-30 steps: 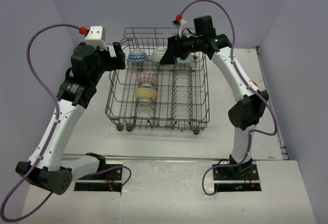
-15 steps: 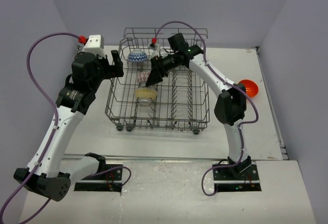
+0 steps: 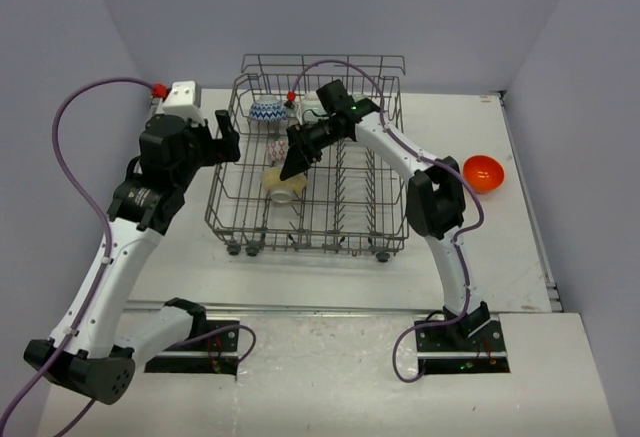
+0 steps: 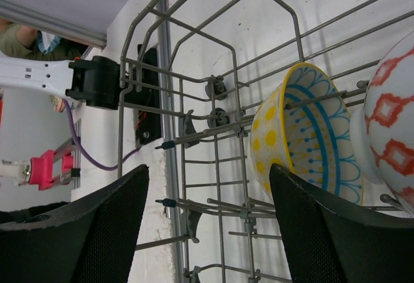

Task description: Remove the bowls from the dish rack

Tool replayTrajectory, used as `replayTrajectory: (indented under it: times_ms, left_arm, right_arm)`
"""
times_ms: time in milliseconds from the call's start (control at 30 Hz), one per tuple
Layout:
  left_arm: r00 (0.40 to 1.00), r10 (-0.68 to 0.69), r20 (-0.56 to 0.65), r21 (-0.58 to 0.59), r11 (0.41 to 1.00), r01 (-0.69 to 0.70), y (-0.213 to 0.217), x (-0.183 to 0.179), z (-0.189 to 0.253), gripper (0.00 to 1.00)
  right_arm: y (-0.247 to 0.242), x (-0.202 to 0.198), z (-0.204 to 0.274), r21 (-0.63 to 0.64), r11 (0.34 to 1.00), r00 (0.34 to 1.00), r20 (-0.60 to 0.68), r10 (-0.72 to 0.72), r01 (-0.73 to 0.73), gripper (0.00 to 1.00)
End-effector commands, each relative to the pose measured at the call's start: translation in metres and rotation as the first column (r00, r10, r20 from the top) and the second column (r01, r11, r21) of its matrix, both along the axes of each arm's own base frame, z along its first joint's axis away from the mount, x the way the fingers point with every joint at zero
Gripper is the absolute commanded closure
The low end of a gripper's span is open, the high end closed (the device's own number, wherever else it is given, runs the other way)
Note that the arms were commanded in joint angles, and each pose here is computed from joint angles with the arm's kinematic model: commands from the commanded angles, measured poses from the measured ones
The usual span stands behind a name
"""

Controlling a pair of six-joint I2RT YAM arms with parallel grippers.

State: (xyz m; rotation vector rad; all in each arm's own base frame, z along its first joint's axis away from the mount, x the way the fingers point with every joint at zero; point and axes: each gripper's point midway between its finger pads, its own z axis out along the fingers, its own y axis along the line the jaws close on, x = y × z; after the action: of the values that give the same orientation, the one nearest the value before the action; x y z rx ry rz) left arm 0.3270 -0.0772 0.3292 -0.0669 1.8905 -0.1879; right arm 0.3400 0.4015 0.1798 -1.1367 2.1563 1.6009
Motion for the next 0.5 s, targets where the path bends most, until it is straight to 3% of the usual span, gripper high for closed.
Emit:
replayTrajectory:
  times_ms: [0,467]
  left_arm:
    - [1.0,0.003,0.011,-0.013,1.0,-0.003,0.001,-0.005,0.003,0.03]
    - [0.999,-0.025,-0.022,-0.001,1.0,0.025,-0.004,-0.003,-0.013,0.03]
  right_arm:
    - [0.006,0.009,0.019,0.047,0.999,0.996,0.084,0.004,-0.008,0.25]
    - [0.003,0.015,0.038,0.053,0.998,0.991,0.131,-0.025,0.019,0.23]
